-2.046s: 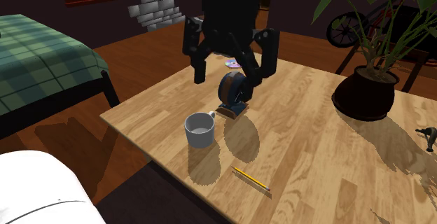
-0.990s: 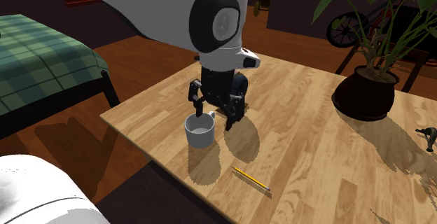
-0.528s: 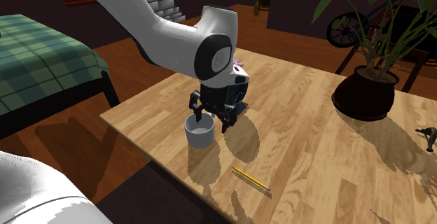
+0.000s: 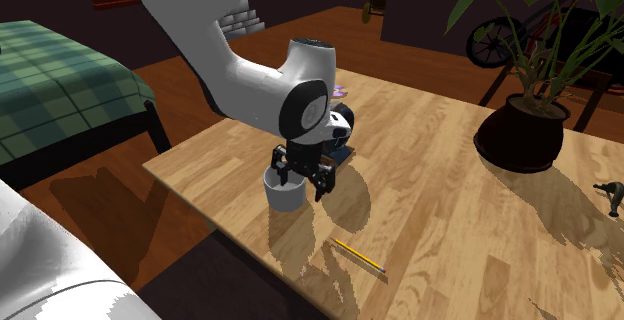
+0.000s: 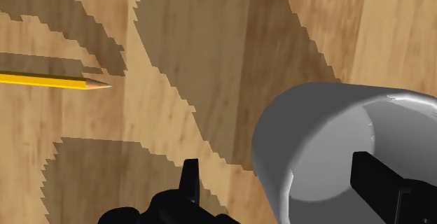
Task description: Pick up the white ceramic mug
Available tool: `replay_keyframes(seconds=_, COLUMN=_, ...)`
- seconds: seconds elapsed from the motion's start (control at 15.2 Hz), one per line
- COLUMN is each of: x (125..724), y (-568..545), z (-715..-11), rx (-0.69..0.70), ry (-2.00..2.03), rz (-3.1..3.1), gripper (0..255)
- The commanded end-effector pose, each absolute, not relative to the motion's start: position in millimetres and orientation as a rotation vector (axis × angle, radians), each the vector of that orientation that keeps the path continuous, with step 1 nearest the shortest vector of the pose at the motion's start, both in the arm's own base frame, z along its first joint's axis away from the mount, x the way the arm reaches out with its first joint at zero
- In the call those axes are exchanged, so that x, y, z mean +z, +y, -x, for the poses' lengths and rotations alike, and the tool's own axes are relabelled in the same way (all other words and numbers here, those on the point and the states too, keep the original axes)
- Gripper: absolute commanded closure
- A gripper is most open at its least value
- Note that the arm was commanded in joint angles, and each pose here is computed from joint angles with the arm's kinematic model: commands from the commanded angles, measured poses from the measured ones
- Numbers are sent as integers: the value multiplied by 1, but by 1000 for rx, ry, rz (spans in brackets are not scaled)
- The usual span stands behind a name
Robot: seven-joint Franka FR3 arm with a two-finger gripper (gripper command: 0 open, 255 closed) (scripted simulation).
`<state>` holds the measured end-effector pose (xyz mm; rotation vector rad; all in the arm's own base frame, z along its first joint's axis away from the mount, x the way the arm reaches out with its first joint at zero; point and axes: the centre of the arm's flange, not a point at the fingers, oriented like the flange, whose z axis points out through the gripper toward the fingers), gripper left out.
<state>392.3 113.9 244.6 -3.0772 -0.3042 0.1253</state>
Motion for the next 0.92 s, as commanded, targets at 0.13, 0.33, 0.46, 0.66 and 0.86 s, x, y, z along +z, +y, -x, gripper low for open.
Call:
replay_keyframes(seconds=0.13, x=237, y=113, z=-392, rx=124, ry=-304, rz=3077, gripper=255)
replay_keyframes(seconds=0.33, x=237, y=112, z=-392, rx=124, ry=-304, rz=3077, gripper=255)
replay_keyframes(seconds=0.46, x=237, y=112, z=-392, rx=124, ry=-304, rz=3077, gripper=255)
replay_keyframes(seconds=0.66, x=237, y=112, z=-392, rx=124, ry=-304, rz=3077, gripper=255)
replay_keyframes(seconds=0.86, x=247, y=113, z=-392, rx=124, ry=-304, rz=3077, gripper=255)
